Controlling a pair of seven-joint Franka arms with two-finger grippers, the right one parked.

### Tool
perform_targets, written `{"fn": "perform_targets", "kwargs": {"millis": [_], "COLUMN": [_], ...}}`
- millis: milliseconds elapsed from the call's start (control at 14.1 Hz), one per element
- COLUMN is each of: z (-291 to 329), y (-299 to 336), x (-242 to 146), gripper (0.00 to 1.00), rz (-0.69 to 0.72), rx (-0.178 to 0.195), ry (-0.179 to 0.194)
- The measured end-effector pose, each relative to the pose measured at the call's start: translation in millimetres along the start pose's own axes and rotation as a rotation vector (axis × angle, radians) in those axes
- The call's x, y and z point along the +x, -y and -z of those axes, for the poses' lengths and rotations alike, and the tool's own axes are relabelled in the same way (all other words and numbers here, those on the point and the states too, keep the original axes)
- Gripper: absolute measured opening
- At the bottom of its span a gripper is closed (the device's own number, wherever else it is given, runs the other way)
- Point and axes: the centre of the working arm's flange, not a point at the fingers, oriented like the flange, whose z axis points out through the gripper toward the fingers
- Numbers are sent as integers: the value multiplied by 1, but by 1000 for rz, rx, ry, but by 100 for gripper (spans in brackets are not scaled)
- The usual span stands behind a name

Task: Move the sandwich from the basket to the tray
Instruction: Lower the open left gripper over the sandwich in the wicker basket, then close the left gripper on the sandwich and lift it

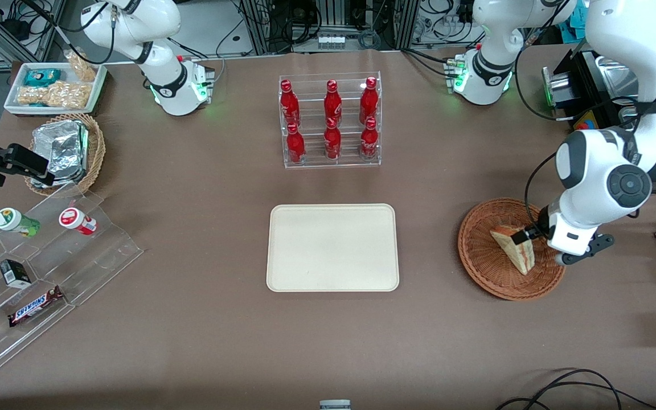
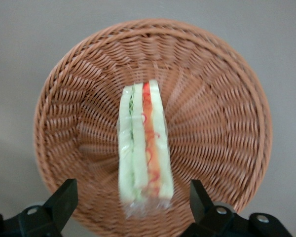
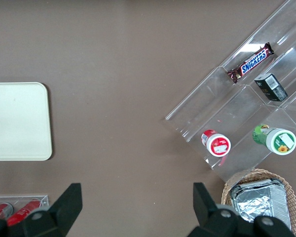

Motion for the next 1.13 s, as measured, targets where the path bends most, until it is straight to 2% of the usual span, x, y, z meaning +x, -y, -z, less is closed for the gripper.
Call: {"fn": "perform_targets", "kwargs": {"millis": [212,283,354,424,566,707,778,919,1131], "z": [-28,-36,-44,-48,-49,-37,-23,13,39], "y": [-4,-4,-4,-4,-4,-6,-8,-16,-50], "x": [0,-1,-1,-1,-2,1,4,12,-1], "gripper": [100,94,94,88,65,42,34,26,25], "rz": [137,151,159,165,170,170,170,167,113], "rx": [12,20,28,33,40,80,105,130,120], "ry": [19,30,40,46,55,97,124,149,136]}}
